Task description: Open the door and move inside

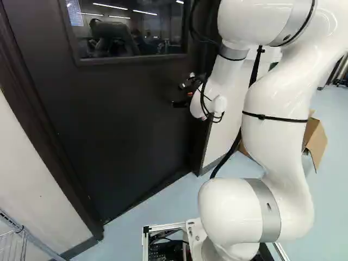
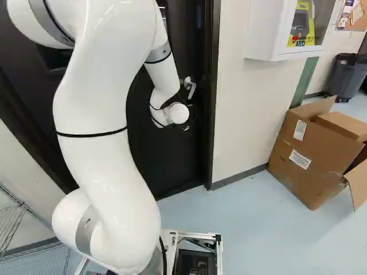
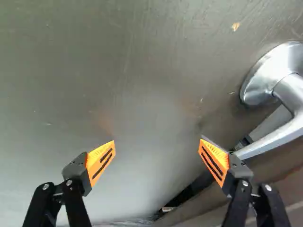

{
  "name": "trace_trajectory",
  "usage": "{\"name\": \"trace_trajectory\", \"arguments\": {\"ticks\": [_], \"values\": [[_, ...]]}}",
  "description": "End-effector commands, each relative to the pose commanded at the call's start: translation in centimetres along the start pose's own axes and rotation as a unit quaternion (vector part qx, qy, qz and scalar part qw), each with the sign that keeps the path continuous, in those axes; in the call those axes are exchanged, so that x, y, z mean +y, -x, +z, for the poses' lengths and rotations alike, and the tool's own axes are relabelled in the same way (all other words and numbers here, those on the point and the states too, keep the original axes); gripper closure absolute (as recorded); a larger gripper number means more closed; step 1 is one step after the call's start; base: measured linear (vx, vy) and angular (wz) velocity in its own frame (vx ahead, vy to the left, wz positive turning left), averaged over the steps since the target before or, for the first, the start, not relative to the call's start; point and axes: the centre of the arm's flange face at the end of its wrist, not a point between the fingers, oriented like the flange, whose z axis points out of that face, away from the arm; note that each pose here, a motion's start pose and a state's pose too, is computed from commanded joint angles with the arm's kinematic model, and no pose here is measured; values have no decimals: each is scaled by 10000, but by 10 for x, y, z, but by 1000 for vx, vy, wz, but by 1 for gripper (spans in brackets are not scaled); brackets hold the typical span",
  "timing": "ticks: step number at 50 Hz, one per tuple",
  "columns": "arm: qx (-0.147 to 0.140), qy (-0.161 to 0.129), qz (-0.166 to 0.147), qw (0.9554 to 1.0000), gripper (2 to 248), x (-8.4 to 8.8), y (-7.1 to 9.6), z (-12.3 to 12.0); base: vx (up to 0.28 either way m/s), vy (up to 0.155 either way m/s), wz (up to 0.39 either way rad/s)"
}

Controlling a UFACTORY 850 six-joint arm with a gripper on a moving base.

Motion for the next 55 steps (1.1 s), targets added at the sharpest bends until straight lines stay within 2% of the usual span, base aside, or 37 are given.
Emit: {"name": "trace_trajectory", "arguments": {"ticks": [14, 28, 55], "values": [[100, -108, -89, 9999, 3, 1, -7, 31, 0, 0, 0], [305, -415, -329, 9981, 3, -7, -16, 60, 0, 0, 0], [875, -1088, -797, 9870, 3, -36, -38, 110, 0, 0, 0]]}}
